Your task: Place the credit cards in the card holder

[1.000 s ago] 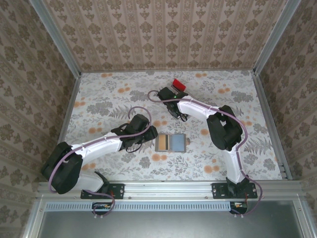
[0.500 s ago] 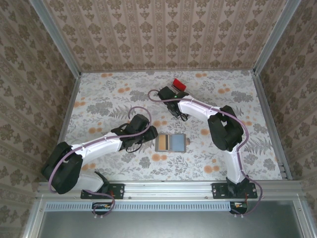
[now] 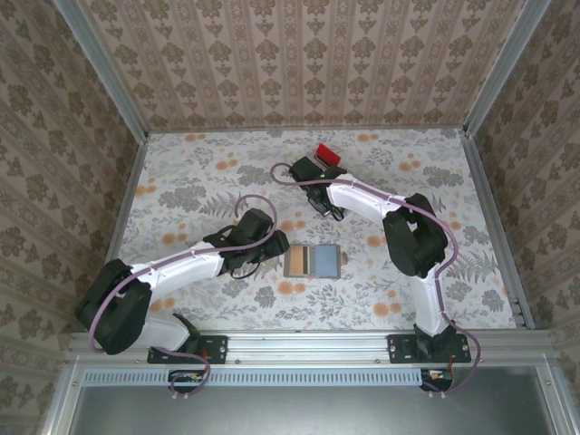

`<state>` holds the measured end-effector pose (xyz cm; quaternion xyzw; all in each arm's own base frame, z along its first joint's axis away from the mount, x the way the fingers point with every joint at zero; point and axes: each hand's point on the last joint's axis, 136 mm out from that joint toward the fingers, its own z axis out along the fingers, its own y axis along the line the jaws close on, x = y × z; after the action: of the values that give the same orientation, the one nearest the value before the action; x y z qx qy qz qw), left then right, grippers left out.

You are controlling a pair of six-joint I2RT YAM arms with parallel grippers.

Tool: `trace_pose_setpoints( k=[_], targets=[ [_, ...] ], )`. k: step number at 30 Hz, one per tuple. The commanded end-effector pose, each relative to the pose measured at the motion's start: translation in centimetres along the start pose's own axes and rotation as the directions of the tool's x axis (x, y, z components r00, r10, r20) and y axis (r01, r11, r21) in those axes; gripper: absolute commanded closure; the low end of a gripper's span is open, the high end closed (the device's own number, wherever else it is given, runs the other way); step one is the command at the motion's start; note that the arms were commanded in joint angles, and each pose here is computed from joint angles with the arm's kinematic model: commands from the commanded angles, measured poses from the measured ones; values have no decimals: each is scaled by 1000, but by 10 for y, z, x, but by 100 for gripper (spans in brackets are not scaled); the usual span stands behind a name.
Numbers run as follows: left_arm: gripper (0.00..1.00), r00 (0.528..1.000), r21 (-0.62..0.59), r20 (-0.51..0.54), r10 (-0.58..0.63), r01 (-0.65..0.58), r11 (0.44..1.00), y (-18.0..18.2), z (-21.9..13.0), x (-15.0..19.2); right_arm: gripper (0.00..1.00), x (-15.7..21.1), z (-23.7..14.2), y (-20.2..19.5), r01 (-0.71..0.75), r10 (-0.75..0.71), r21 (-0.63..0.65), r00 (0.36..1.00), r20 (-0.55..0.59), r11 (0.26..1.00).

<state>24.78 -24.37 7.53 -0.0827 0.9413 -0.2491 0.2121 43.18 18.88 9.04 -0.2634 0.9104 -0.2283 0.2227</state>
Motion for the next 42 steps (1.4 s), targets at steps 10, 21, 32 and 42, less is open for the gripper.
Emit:
trace_pose_setpoints(
  k=[10, 21, 32, 42],
  targets=[
    [42, 1000, -11, -7, -13, 13, 1000, 2, 0, -2, 100, 0, -39, -7, -130, 132, -174, 991, -1, 976],
    [42, 1000, 44, 20, -16, 15, 999, -10, -11, -14, 100, 0, -82, -13, -351, 377, -396, 926, -12, 849],
    [32, 997, 309, 30, -78, 65, 949, -50, -33, -42, 100, 1, -131, -9, -595, 710, -743, 662, -238, 305],
    [29, 992, 524, -55, -110, 123, 843, -94, -37, -60, 100, 3, -150, 17, -592, 688, -803, 553, -470, -73]
  ],
)
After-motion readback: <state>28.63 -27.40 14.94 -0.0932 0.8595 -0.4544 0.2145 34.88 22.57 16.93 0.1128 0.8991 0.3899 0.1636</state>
